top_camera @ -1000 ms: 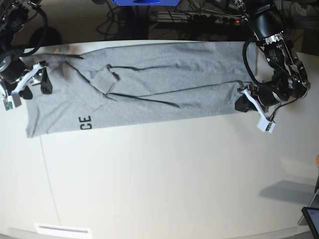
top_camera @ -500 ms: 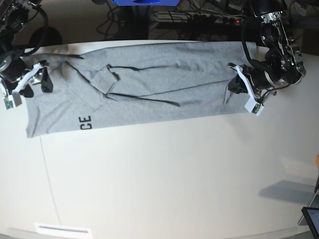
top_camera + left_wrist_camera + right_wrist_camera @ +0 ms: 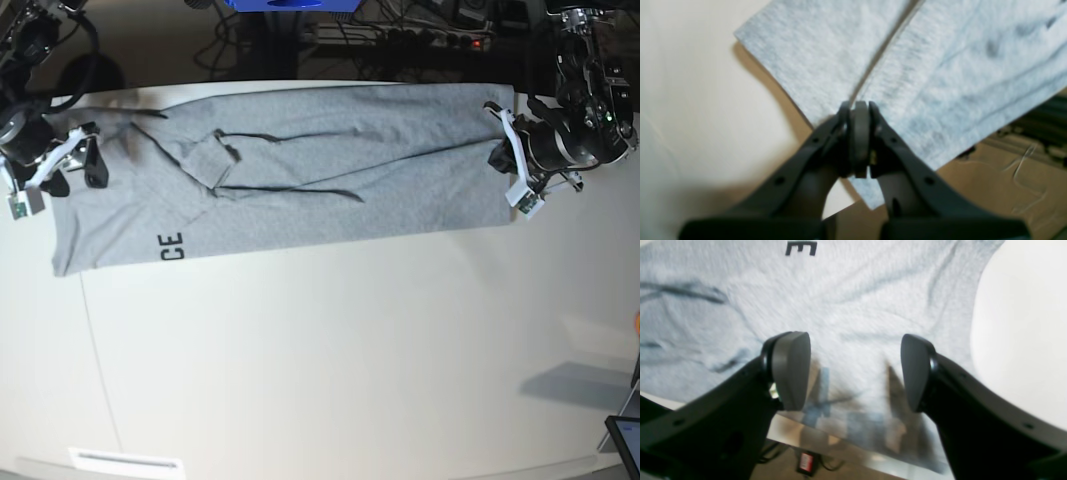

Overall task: Fold the T-shirt properly
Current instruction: 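Move the left gripper along the strip end toward its corner, then lower both grippers onto the strip's two ends and pinch the fabric, then hold the strip ends with both grippers and press them flat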

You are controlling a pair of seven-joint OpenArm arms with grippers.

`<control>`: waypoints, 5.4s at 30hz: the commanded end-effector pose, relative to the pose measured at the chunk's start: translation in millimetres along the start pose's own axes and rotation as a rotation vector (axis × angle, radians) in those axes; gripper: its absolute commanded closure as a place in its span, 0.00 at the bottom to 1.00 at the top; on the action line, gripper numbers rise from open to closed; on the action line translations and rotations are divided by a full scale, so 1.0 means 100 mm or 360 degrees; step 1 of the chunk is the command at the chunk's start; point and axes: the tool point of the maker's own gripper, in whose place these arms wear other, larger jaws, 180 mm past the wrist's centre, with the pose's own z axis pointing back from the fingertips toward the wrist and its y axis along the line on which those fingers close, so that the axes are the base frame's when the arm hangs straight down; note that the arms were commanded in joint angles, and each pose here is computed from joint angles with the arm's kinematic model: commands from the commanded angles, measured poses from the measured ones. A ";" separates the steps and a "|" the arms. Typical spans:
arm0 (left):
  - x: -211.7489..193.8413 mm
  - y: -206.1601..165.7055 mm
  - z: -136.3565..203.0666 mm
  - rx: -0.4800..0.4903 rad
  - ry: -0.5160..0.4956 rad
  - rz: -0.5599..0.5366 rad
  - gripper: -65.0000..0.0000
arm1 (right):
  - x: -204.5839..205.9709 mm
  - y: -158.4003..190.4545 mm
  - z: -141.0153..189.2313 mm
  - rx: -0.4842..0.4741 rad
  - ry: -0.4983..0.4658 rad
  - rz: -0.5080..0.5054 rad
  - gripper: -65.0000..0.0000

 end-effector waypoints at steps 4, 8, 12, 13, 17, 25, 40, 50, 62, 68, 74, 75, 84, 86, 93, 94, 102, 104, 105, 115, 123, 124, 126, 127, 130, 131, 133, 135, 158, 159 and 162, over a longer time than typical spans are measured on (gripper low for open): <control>0.06 -0.04 0.02 -0.0025 0.0019 -0.0120 1.00 | 0.15 0.06 -0.01 0.0028 -0.0097 -0.0001 0.38; 0.04 -0.09 -0.01 -0.0066 0.0074 -0.0208 1.00 | 0.15 0.10 -0.03 0.0041 -0.0108 -0.0022 0.38; 0.00 -0.12 -0.02 -0.0091 0.0132 -0.0285 1.00 | 0.16 0.10 -0.03 0.0041 -0.0112 -0.0021 0.38; -0.01 -0.10 -0.01 -0.0084 0.0147 -0.0298 1.00 | 0.16 0.09 -0.03 0.0039 -0.0113 -0.0022 0.38; -0.12 0.03 -0.01 0.0028 0.0247 -0.0344 1.00 | 0.16 0.09 -0.02 0.0035 -0.0114 -0.0024 0.38; -0.28 -0.06 -0.13 0.0059 0.0419 -0.0515 1.00 | 0.16 0.08 -0.02 0.0033 -0.0115 -0.0026 0.38; -0.15 0.08 0.02 0.0149 0.0375 -0.0564 0.53 | 0.25 0.09 -0.04 0.0040 -0.0143 -0.0006 0.38; 0.60 0.13 0.18 0.0177 -0.0474 -0.0005 0.58 | 0.52 0.10 0.07 0.0018 -0.0345 0.0059 0.38; 0.79 -0.41 0.02 0.0344 -0.1083 0.0195 1.00 | 0.24 0.50 -0.21 -0.0012 -0.0293 0.0627 0.56; 0.85 -0.48 0.05 0.0327 -0.1180 0.0243 1.00 | 0.17 0.49 -0.33 -0.0258 -0.0272 0.0801 0.94; 0.70 -0.59 -0.01 0.0289 -0.1117 0.0269 1.00 | 0.10 0.48 -0.39 -0.0276 -0.0249 0.0736 1.00; 0.65 -0.64 -0.03 0.0272 -0.1092 0.0282 1.00 | 0.07 0.45 -0.39 -0.0293 -0.0241 0.0698 1.00; 0.15 -0.71 -0.53 0.0180 -0.0838 0.0427 1.00 | -0.32 0.32 -0.76 -0.0250 -0.0013 0.0504 1.00; 0.12 -0.65 -0.63 0.0205 -0.0780 0.0395 1.00 | -0.32 0.32 -0.81 -0.0237 -0.0007 0.0490 1.00; 0.22 -0.40 -0.80 0.0278 -0.0733 0.0332 1.00 | -0.31 0.26 -0.99 -0.0208 0.0012 0.0453 1.00; 0.24 -0.37 -0.82 0.0288 -0.0730 0.0321 1.00 | -0.30 0.23 -1.00 -0.0211 0.0019 0.0458 1.00; 0.47 -0.10 -0.96 0.0346 -0.0722 0.0270 1.00 | -0.12 0.13 -1.22 -0.0187 0.0005 0.0441 1.00; 0.53 -0.04 -0.98 0.0365 -0.0717 0.0248 1.00 | -0.07 0.12 -1.28 -0.0179 0.0002 0.0434 1.00; 0.54 -0.02 -0.99 0.0376 -0.0710 0.0235 1.00 | -0.05 0.11 -1.30 -0.0176 -0.0002 0.0430 1.00; 0.80 0.12 -0.67 0.0509 -0.0757 0.0113 1.00 | 0.46 0.08 -1.07 -0.0281 -0.0177 0.0550 1.00; 1.17 0.25 -0.38 0.0581 -0.0906 0.0084 1.00 | 0.97 -0.07 -0.98 -0.0378 -0.0273 0.0629 1.00; 1.18 0.28 -0.42 0.0578 -0.0876 0.0098 1.00 | 1.01 -0.10 -1.02 -0.0372 -0.0272 0.0621 1.00; 1.21 0.34 -0.48 0.0569 -0.0855 0.0122 1.00 | 1.09 -0.17 -1.11 -0.0362 -0.0264 0.0604 1.00; 1.22 0.35 -0.52 0.0558 -0.0855 0.0135 1.00 | 1.09 -0.22 -1.16 -0.0354 -0.0243 0.0592 1.00; 1.23 0.42 -0.62 0.0546 -0.0841 0.0192 1.00 | 1.09 -0.38 -1.33 -0.0324 -0.0177 0.0545 1.00; 1.21 0.45 -0.66 0.0553 -0.0832 0.0219 1.00 | 1.07 -0.43 -1.37 -0.0314 -0.0152 0.0528 1.00; 1.16 0.49 -0.75 0.0553 -0.0800 0.0269 1.00 | 1.02 -0.52 -1.42 -0.0310 -0.0108 0.0499 1.00; 1.12 0.52 -0.81 0.0542 -0.0783 0.0294 1.00 | 0.99 -0.55 -1.46 -0.0299 -0.0098 0.0483 1.00; 1.10 0.67 -0.56 0.0650 -0.0835 0.0191 1.00 | 1.19 -0.60 -0.99 -0.0456 -0.0250 0.0677 1.00; 1.07 0.63 -0.50 0.0662 -0.0823 0.0176 1.00 | 1.15 -0.60 -0.91 -0.0490 -0.0216 0.0700 1.00; 0.98 0.50 -0.38 0.0685 -0.0758 0.0126 1.00 | 0.98 -0.67 -0.63 -0.0627 -0.0063 0.0734 0.91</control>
